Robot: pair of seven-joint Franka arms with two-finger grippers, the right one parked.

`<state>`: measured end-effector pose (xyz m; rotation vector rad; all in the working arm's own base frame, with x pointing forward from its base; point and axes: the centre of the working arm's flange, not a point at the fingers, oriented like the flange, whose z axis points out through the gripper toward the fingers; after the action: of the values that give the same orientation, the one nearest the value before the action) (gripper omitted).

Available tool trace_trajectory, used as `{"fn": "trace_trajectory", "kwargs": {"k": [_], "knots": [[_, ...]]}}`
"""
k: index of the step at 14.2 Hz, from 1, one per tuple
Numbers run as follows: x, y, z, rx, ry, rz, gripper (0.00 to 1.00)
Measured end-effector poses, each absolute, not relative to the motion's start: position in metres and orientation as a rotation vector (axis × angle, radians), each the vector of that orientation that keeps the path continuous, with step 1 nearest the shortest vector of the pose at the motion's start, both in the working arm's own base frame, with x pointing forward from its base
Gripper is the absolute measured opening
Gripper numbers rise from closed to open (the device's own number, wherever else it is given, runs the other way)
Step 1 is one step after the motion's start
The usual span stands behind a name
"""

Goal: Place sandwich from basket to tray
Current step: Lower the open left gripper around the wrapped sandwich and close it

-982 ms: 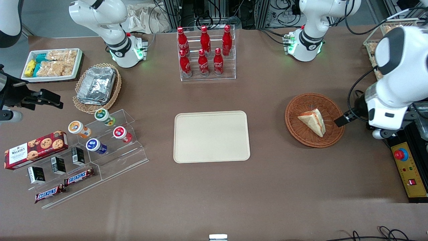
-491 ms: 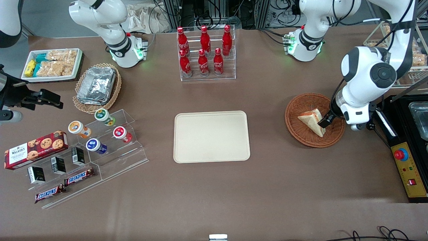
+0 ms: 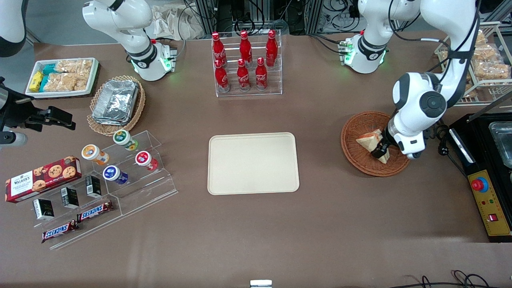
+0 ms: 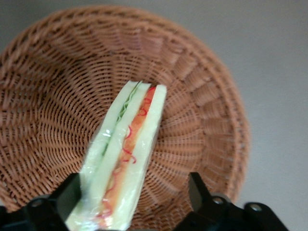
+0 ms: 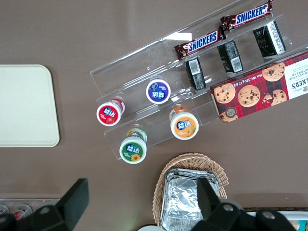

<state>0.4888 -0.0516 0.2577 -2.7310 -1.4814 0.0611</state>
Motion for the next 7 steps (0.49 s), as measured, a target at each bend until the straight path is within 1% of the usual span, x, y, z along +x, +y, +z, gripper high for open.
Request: {"fn": "trace_trajectory", "kwargs": {"k": [2,3,4,5,6,7], "knots": [[0.481,-0.049,0.245,-2.727,-1.484,0.064,0.99],[0.48,-0.049,0.241,-2.728,-1.485,0.059,0.95],[0.479,-0.049,0.239,-2.729,-1.486,0.057,0.86],[0.479,-0.049,0.238,-2.729,-1.486,0.056,0.86],[0.48,-0.049,0.238,-2.73,-1.486,0.053,0.82],[0.48,-0.049,0.238,-2.732,-1.488,0.048,0.82]]}}
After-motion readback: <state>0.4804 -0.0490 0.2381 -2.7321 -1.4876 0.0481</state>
